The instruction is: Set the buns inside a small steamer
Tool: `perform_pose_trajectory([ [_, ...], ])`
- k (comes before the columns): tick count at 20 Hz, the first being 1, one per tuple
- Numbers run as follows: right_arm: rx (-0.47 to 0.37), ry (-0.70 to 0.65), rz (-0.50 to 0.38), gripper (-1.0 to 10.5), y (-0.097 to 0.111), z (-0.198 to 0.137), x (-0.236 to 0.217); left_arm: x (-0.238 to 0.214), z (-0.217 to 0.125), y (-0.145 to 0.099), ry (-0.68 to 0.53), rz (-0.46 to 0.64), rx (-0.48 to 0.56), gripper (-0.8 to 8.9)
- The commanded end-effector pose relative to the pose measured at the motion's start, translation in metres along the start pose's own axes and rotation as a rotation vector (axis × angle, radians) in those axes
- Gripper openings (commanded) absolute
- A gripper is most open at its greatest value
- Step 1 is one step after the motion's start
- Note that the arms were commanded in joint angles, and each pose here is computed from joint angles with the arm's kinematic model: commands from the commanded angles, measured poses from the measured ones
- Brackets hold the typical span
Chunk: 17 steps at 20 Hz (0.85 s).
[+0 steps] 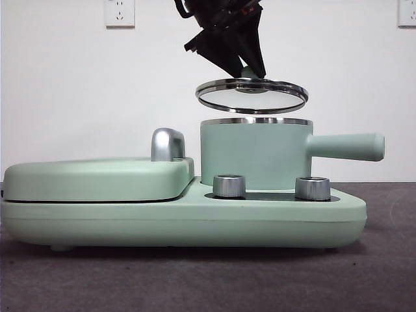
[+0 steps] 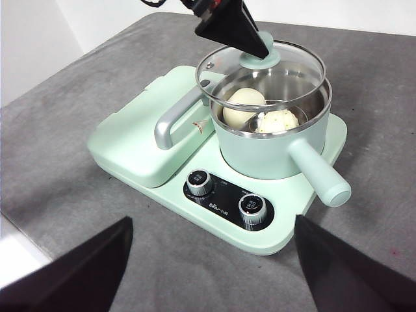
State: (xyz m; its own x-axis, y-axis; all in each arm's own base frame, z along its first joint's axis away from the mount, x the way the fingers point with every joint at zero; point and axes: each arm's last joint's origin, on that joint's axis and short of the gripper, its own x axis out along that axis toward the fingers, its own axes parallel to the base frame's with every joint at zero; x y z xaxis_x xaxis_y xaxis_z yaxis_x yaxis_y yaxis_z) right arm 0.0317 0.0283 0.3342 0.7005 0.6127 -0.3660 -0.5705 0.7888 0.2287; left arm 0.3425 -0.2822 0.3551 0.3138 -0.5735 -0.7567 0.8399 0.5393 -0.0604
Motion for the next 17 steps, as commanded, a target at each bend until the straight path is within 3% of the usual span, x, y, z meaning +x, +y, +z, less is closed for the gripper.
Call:
perform_pose_trajectory([
  [1,-0.016,-0.015,0.016,3.9,0.001,0.003,-0.002,0.003,0.008,-0.003,-0.052,-0.033,0.036,0.17],
  [17,-0.012,-0.015,0.014,3.9,0.001,0.003,-0.002,0.034,0.0,0.004,0.013,-0.044,0.068,0.17],
])
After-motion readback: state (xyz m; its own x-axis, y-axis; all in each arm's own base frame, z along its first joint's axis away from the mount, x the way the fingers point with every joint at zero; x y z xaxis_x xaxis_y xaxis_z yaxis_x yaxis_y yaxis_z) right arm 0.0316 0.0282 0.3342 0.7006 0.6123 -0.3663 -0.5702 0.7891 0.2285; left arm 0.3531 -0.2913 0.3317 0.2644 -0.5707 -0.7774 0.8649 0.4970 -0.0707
